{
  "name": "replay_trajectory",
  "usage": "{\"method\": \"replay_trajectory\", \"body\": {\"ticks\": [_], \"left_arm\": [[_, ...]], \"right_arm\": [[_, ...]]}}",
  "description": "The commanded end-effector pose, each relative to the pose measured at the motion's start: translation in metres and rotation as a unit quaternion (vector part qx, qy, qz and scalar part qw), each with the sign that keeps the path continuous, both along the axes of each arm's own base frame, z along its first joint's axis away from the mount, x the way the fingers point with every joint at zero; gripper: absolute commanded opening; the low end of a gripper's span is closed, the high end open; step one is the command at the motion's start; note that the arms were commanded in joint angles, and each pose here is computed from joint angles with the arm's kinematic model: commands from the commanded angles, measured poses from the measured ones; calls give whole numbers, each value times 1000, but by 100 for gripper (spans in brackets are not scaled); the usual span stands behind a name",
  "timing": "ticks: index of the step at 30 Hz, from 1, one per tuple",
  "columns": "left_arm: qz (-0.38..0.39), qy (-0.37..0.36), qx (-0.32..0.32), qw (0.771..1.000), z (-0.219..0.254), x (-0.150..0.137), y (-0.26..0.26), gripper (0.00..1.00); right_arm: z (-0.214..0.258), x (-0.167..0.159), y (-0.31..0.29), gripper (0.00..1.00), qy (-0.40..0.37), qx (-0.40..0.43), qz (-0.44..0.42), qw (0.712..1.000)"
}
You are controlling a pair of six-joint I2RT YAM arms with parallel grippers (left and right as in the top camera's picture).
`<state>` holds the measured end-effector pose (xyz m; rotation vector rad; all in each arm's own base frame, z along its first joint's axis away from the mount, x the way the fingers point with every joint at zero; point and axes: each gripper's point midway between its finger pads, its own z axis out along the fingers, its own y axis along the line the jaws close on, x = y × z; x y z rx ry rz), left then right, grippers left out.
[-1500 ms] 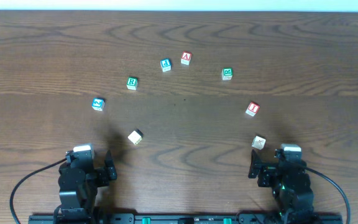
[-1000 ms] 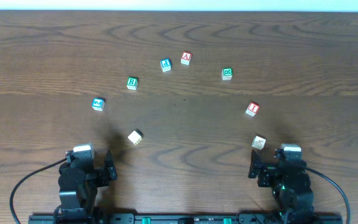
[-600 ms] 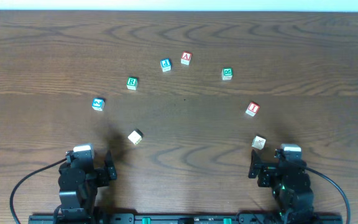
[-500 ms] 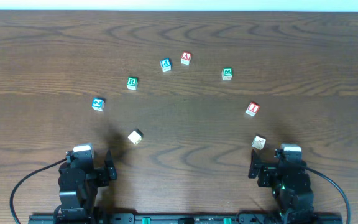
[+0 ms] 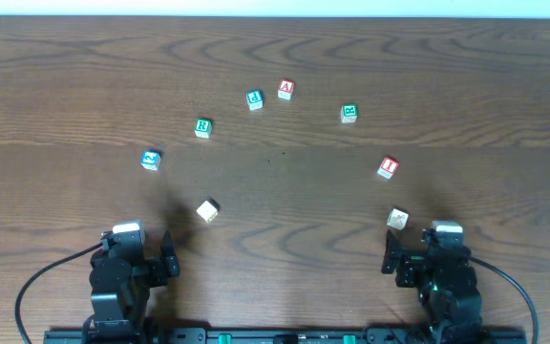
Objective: Spell out Ai2
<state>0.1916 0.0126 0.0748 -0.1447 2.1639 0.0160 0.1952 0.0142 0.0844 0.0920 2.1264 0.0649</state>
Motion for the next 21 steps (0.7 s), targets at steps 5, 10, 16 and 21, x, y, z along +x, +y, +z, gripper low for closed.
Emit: {"method": "replay_trajectory", "body": {"ticks": [5, 10, 16, 21], "left_arm": [[7, 5, 6, 1000, -4, -1, 3, 95], [7, 5, 6, 1000, -4, -1, 3, 95], [7, 5, 6, 1000, -4, -1, 3, 95], [7, 5, 6, 1000, -4, -1, 3, 95]], "right_arm": [[-1, 0, 9, 99, -1, 21, 19, 1000], [22, 5, 50, 99, -14, 230, 34, 973], [27, -18, 95, 99, 81, 419, 66, 902], [50, -11, 102, 99, 46, 443, 93, 890]]}}
